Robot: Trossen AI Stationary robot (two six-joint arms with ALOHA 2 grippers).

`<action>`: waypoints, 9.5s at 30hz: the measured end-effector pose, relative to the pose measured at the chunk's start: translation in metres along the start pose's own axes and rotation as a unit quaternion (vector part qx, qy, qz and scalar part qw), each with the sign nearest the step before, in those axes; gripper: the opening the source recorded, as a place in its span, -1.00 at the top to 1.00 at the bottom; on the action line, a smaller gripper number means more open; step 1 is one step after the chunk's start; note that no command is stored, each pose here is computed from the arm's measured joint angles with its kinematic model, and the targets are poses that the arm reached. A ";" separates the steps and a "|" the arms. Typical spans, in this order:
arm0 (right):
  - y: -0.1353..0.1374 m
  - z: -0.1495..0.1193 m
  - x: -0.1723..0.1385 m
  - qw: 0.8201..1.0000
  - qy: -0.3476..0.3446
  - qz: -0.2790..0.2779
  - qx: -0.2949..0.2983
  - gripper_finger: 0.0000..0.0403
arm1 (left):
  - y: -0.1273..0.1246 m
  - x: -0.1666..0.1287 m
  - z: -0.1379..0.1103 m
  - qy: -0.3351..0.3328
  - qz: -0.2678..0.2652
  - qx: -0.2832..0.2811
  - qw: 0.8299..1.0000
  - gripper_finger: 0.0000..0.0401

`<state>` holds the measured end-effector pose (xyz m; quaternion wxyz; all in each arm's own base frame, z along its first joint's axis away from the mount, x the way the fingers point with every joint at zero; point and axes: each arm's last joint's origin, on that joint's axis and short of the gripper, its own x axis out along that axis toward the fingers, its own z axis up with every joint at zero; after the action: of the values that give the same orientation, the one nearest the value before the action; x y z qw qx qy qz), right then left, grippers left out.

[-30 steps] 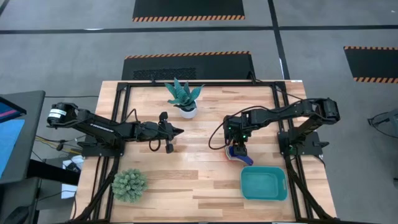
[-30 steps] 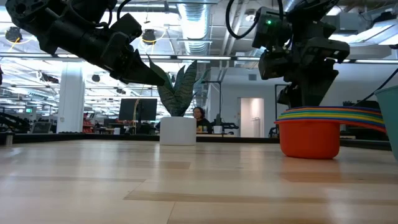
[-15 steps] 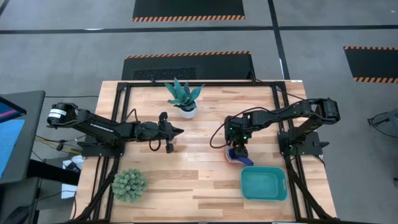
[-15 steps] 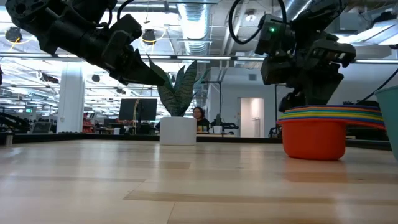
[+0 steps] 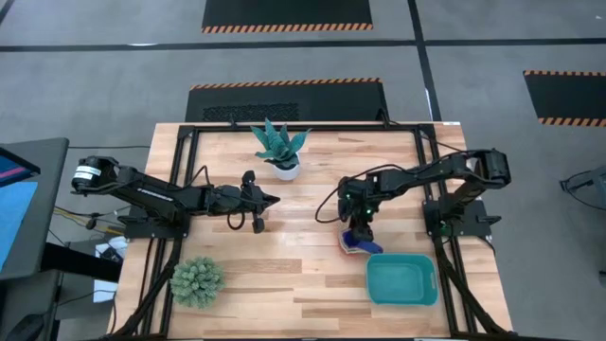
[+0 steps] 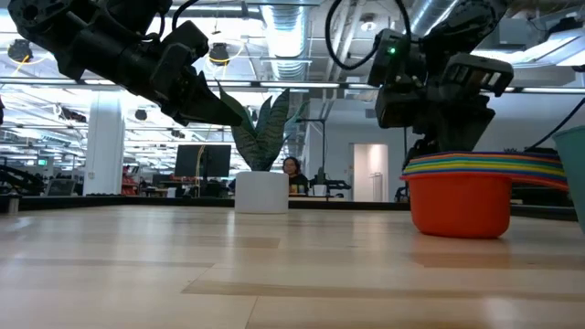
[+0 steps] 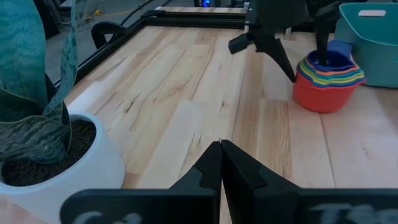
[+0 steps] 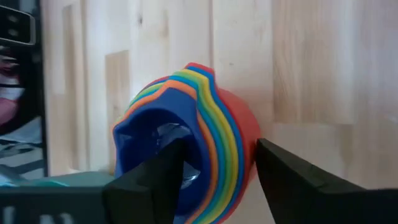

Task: Nest measuring cups in basket
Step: Put the stacked measuring cups into the green bin, then return To Home Position

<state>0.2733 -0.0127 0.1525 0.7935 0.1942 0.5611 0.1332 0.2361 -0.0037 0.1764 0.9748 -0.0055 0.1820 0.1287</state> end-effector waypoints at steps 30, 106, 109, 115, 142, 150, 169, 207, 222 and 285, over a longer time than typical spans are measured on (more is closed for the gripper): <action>0.005 -0.001 -0.015 0.998 -0.028 -0.053 -0.025 0.50 | 0.001 0.000 0.000 0.000 0.019 0.016 1.000 1.00; 0.173 -0.089 -0.008 0.995 -0.017 -0.066 -0.071 0.51 | 0.001 0.000 0.001 -0.007 0.032 -0.004 0.999 1.00; 0.173 -0.088 -0.004 0.996 -0.012 -0.065 -0.062 0.51 | 0.000 -0.001 0.000 -0.005 0.027 -0.003 1.000 1.00; 0.173 -0.090 -0.005 0.997 -0.002 -0.063 -0.046 0.45 | 0.000 -0.001 0.001 -0.007 0.027 0.002 1.000 1.00; 0.176 -0.084 -0.044 0.996 0.036 -0.067 -0.051 0.00 | 0.000 -0.001 0.003 -0.017 0.030 -0.007 0.999 1.00; 0.188 -0.081 -0.061 0.997 0.041 -0.062 0.017 0.08 | 0.001 -0.003 0.006 -0.025 0.025 -0.047 0.998 1.00; 0.188 -0.053 -0.102 0.956 -0.164 0.020 -0.242 0.09 | 0.020 -0.085 0.044 -0.114 -0.031 -0.058 0.991 1.00; 0.058 -0.147 -0.074 0.832 -0.468 0.093 -0.283 0.08 | 0.044 -0.102 -0.045 -0.198 0.010 -0.113 0.974 1.00; 0.037 -0.164 -0.077 0.823 -0.511 0.036 -0.246 0.08 | 0.048 -0.117 -0.050 -0.212 0.016 -0.122 0.970 1.00; 0.027 -0.165 -0.065 0.798 -0.559 0.000 -0.227 0.10 | 0.047 -0.117 -0.055 -0.193 0.021 -0.116 0.974 1.00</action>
<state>0.0964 0.0099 0.1711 0.9906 0.0496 -0.0260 0.1251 0.0995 0.0099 0.1685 0.9813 -0.0901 -0.0260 0.1683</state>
